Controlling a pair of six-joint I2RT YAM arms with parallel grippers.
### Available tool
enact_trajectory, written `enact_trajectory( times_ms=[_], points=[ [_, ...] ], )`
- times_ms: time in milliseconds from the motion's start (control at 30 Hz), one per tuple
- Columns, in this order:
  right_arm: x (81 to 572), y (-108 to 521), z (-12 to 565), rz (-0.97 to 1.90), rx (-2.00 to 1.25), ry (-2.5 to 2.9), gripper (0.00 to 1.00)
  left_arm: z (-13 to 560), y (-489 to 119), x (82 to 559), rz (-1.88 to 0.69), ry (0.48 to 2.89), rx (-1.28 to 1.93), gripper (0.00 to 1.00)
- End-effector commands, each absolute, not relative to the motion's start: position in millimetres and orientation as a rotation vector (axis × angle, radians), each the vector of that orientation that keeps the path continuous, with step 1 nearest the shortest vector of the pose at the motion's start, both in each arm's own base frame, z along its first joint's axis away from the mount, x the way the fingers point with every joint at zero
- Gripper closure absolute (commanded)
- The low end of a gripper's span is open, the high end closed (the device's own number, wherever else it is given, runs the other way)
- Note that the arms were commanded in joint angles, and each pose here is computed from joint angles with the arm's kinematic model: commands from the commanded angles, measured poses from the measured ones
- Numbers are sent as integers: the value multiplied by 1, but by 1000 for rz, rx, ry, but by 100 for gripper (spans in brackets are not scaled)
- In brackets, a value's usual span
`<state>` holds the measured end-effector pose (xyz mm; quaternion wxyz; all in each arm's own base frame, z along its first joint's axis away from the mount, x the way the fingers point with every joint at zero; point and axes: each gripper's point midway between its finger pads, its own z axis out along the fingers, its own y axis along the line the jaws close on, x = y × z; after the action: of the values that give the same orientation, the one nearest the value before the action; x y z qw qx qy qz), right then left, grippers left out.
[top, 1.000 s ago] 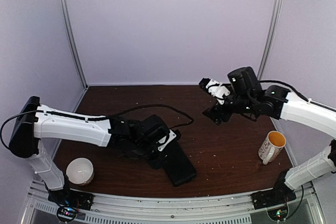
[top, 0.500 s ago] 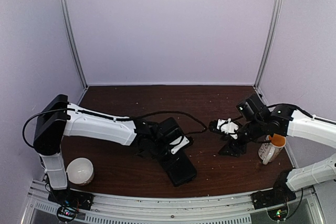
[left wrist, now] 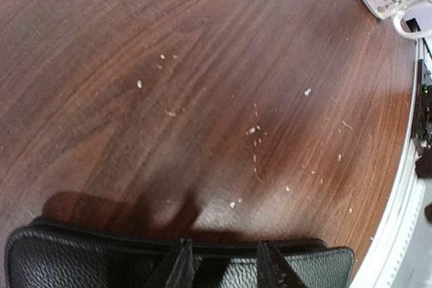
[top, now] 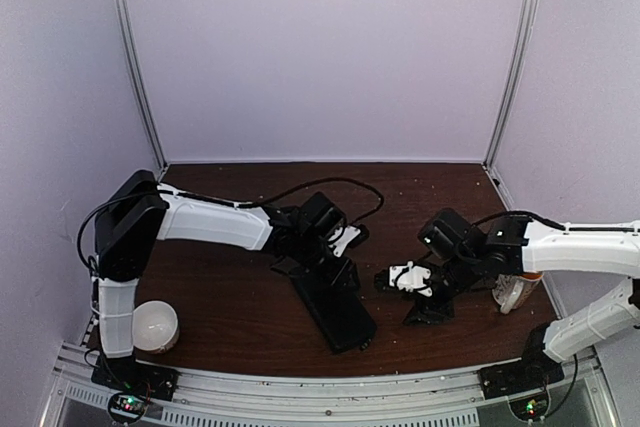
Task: Sort the hair-cutting tools
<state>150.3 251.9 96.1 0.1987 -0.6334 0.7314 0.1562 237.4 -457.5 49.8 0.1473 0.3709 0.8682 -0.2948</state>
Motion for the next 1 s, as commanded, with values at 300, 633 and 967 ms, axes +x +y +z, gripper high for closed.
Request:
enact_trajectory(
  times_ms=[300, 633, 967],
  points=[
    [154, 308, 62, 169, -1858, 1952, 43, 24, -416, 257, -622, 2580, 940, 63],
    [196, 334, 68, 76, -1708, 1963, 52, 75, -364, 265, -423, 2498, 763, 58],
    [177, 312, 57, 194, -1757, 2037, 48, 50, -355, 243, -463, 2597, 759, 60]
  ],
)
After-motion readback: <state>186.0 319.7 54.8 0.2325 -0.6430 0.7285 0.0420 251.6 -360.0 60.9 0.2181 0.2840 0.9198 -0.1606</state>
